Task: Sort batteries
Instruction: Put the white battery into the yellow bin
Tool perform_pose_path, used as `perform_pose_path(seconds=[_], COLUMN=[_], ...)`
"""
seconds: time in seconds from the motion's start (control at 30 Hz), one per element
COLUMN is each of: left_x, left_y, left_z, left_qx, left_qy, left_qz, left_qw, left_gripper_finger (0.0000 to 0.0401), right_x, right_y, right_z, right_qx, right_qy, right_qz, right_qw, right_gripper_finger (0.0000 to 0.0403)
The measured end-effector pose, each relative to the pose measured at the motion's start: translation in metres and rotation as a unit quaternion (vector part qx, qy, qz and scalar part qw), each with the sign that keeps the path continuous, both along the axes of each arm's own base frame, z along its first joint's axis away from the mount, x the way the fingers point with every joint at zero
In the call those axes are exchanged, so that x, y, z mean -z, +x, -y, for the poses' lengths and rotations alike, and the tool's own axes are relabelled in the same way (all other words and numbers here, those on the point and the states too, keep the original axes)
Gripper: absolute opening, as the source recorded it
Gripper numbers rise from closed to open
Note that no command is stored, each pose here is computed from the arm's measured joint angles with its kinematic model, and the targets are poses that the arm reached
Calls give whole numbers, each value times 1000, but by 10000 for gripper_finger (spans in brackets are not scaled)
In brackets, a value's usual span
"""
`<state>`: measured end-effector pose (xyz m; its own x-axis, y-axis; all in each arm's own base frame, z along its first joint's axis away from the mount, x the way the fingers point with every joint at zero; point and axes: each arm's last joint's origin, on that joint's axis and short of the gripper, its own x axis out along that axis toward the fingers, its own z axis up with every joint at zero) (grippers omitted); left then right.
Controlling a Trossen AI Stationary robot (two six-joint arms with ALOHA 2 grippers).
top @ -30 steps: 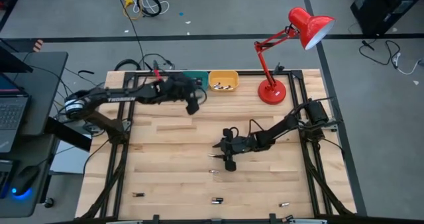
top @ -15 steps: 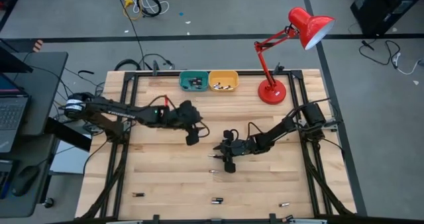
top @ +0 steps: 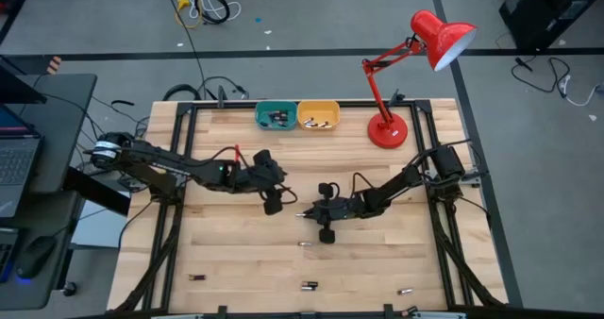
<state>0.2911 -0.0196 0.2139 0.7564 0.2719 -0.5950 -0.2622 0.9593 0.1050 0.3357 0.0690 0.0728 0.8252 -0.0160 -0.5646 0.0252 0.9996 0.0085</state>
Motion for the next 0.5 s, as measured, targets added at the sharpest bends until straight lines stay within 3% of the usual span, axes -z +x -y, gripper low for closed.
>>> perform_pose_path(seconds=[0.2,0.5], left_x=[16,46], left_y=[-7,-25], left_z=[-5,-2], left_qx=[-24,-63], left_qy=[-10,-59], left_qz=[12,-12], left_qw=[1000,996], left_gripper_finger=[223,223], right_x=[-7,-32], right_y=[3,4], right_z=[15,65], right_qx=[4,66], right_qy=[1,-26], right_qz=[10,22], right_qw=[1000,997], right_gripper_finger=[21,30])
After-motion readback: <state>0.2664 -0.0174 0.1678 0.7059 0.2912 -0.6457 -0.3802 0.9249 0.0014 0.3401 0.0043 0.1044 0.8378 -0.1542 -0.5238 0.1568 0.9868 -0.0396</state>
